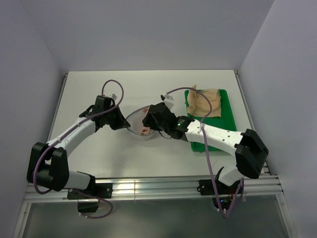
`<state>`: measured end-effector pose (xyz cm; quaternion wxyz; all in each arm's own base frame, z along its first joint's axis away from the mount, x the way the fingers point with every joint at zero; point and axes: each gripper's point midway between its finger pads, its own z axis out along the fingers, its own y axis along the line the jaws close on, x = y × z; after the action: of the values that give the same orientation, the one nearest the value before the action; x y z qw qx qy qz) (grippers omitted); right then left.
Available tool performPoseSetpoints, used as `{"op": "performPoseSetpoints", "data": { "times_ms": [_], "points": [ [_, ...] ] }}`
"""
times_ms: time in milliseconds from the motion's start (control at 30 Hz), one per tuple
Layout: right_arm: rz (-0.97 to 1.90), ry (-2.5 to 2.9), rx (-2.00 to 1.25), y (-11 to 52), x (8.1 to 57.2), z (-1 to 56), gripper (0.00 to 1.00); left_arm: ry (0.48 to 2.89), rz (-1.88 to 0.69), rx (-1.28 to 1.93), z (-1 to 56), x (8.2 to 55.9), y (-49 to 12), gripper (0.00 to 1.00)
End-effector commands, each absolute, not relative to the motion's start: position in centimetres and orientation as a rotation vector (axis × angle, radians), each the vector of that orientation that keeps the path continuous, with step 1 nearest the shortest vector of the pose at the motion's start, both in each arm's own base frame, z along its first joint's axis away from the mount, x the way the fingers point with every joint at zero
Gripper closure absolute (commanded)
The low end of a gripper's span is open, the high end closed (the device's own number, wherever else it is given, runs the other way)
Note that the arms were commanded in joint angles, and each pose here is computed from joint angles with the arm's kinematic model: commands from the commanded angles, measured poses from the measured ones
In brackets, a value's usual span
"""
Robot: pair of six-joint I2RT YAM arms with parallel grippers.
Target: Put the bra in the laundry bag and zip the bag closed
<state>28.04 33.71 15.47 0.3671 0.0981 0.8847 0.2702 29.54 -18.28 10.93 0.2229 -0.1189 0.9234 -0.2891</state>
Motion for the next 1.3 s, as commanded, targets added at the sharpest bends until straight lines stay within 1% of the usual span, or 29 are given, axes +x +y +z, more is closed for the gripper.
{"op": "performPoseSetpoints", "data": {
  "times_ms": [0,100,167,300,367,400,467,500,533,567,600,667,700,767,900,967,1000,1033,1067,1100,1133,1267],
  "points": [
    [0.703,2.203,0.283,32.7,28.4,19.0,0.45,2.566,-0.738,-0.371,9.8,29.3,-16.6,1.00],
    [0.729,2.190,0.324,31.7,28.2,19.3,0.43,2.579,-0.700,-0.408,9.2,29.0,-15.1,1.00],
    [0.703,2.196,0.344,30.4,28.7,18.3,0.43,2.570,-0.649,-0.444,9.0,29.5,-13.4,1.00],
    [0.650,2.185,0.382,27.4,30.7,17.3,0.43,2.548,-0.506,-0.504,9.2,30.8,-10.3,1.00],
    [0.615,2.184,0.407,25.6,31.8,16.7,0.43,2.526,-0.478,-0.528,9.7,31.9,-9.5,1.00],
    [0.609,2.185,0.410,25.3,32.2,16.5,0.43,2.517,-0.478,-0.526,10.1,32.4,-9.4,0.98],
    [0.586,2.180,0.418,24.5,32.8,16.5,0.43,2.493,-0.465,-0.528,11.2,33.8,-9.4,0.90],
    [0.582,2.186,0.417,24.3,33.0,16.4,0.43,2.485,-0.464,-0.522,11.7,34.3,-9.4,0.82],
    [0.585,2.191,0.414,24.3,33.0,16.4,0.43,2.491,-0.461,-0.520,11.9,34.5,-9.4,0.77],
    [0.579,2.195,0.409,24.2,33.1,16.3,0.43,2.462,-0.468,-0.504,13.2,35.4,-9.5,0.73],
    [0.571,2.203,0.406,24.2,33.2,16.0,0.43,2.459,-0.470,-0.498,13.7,35.7,-9.6,0.63],
    [0.565,2.211,0.401,24.2,33.4,15.8,0.43,2.440,-0.471,-0.475,15.0,36.3,-9.6,0.55],
    [0.553,2.219,0.406,24.0,33.8,15.3,0.43,2.432,-0.458,-0.472,15.4,36.5,-9.5,0.48],
    [0.559,2.226,0.400,24.2,34.4,15.3,0.43,2.425,-0.441,-0.458,16.1,36.7,-9.2,0.43],
    [0.545,2.258,0.416,23.7,36.4,13.9,0.43,2.409,-0.391,-0.419,17.2,36.8,-8.7,0.40],
    [0.562,2.269,0.407,23.9,36.6,13.6,0.43,2.367,-0.350,-0.396,19.0,36.6,-8.5,0.40],
    [0.558,2.272,0.407,23.9,36.8,13.5,0.43,2.364,-0.347,-0.340,19.7,36.1,-9.9,0.40],
    [0.554,2.273,0.408,23.7,36.8,13.4,0.43,2.336,-0.244,-0.328,20.7,35.6,-9.1,0.40],
    [0.555,2.272,0.405,23.7,36.9,13.4,0.43,2.309,-0.215,-0.296,21.8,35.2,-9.8,0.39],
    [0.553,2.271,0.408,23.6,36.9,13.4,0.43,2.302,-0.213,-0.207,22.4,34.0,-12.3,0.38],
    [0.553,2.271,0.411,23.4,36.9,13.5,0.43,2.276,-0.161,-0.208,23.2,33.2,-12.3,0.37],
    [0.570,2.246,0.442,22.3,37.0,14.7,0.43,2.310,-0.206,-0.132,22.7,29.7,-15.4,0.38]
  ]
}}
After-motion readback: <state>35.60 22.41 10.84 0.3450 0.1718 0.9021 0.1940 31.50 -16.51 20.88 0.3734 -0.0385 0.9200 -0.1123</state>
